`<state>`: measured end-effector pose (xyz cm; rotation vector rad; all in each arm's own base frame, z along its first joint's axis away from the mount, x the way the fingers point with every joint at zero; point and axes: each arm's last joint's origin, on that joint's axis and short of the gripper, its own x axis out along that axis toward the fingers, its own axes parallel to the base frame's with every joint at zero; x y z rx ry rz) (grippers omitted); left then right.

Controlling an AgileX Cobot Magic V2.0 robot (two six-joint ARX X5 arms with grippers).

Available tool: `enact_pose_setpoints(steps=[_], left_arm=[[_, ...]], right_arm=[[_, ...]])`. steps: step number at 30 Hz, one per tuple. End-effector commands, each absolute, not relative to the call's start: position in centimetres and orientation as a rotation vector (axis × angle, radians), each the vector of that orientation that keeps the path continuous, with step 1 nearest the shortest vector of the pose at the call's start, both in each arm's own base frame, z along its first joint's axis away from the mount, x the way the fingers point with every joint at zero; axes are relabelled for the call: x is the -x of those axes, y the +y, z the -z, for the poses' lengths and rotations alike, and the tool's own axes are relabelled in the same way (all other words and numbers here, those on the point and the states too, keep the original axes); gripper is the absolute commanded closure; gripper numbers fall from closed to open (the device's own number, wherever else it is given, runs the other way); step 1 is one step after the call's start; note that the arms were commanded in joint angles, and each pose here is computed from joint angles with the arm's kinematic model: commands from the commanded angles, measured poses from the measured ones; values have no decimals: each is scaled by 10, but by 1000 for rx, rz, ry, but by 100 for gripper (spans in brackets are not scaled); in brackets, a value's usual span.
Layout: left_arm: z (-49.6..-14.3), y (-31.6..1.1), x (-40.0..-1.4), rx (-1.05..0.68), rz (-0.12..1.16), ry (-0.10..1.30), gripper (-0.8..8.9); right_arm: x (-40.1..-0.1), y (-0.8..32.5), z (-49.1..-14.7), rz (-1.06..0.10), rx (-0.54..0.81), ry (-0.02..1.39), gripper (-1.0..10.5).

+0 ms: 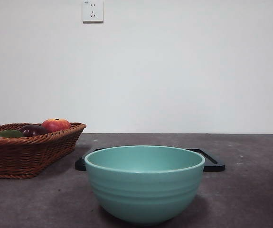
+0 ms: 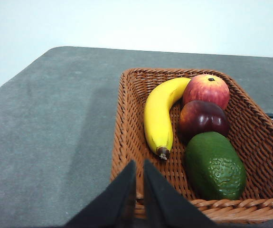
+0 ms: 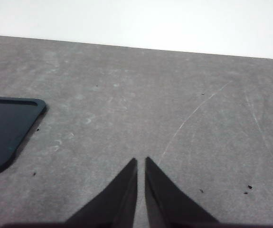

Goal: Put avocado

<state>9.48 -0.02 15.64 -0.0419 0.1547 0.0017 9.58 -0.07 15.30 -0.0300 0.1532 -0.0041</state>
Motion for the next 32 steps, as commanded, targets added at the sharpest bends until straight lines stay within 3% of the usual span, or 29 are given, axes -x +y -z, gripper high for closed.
enact_pose_setpoints(steps=[1, 9, 18, 26, 32], left_arm=[[-149, 0, -96, 32, -6, 176, 790], [-150, 0, -96, 42, -7, 170, 792], [-165, 0, -94, 46, -7, 121, 799], [-209, 0, -85, 105, -4, 8, 799], [-249, 0, -80, 107, 1, -12, 799]], right_arm=[[-96, -1, -152, 5, 41, 143, 924], [-96, -1, -153, 4, 32, 139, 924], [-96, 0, -160, -9, -95, 98, 932], [-88, 0, -201, -19, -169, 10, 933], [-83, 2, -243, -90, -203, 26, 933]])
